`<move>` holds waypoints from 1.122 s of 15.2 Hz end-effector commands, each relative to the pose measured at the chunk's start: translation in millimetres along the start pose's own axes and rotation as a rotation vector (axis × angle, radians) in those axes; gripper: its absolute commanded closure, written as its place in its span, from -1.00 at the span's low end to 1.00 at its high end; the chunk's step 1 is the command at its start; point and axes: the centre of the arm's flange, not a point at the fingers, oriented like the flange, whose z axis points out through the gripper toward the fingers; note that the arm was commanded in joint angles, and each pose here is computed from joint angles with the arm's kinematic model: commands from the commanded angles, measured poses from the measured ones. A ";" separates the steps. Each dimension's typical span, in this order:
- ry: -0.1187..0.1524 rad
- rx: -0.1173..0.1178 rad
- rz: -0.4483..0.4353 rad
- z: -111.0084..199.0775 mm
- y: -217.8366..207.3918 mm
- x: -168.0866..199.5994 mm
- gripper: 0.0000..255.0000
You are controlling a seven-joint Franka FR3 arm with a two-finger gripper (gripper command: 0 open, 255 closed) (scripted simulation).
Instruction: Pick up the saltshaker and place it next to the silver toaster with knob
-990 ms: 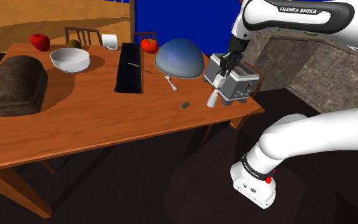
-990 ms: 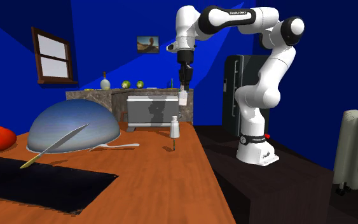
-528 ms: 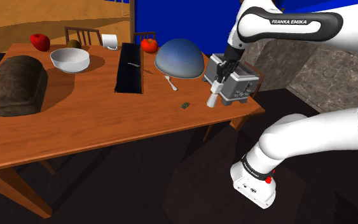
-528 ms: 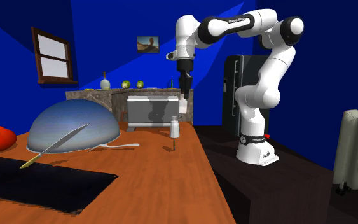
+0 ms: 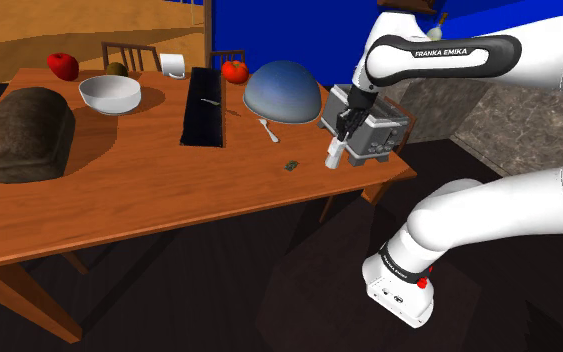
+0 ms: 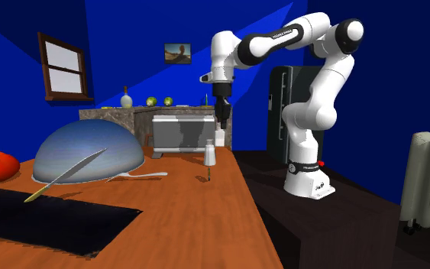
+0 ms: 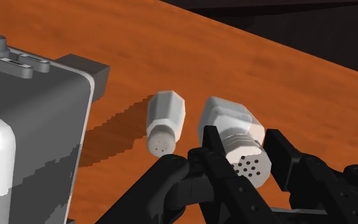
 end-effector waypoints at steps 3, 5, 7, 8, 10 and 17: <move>0.000 0.000 0.000 22.0 -0.2 0.0 1.00; 0.000 0.000 0.000 32.5 -0.2 0.0 1.00; 0.000 0.000 0.000 43.1 -0.2 0.0 1.00; 0.000 0.000 0.000 48.4 -0.2 0.0 1.00; 0.000 0.000 0.000 58.9 -0.1 0.0 1.00; 0.000 0.000 0.000 79.8 -0.1 0.0 1.00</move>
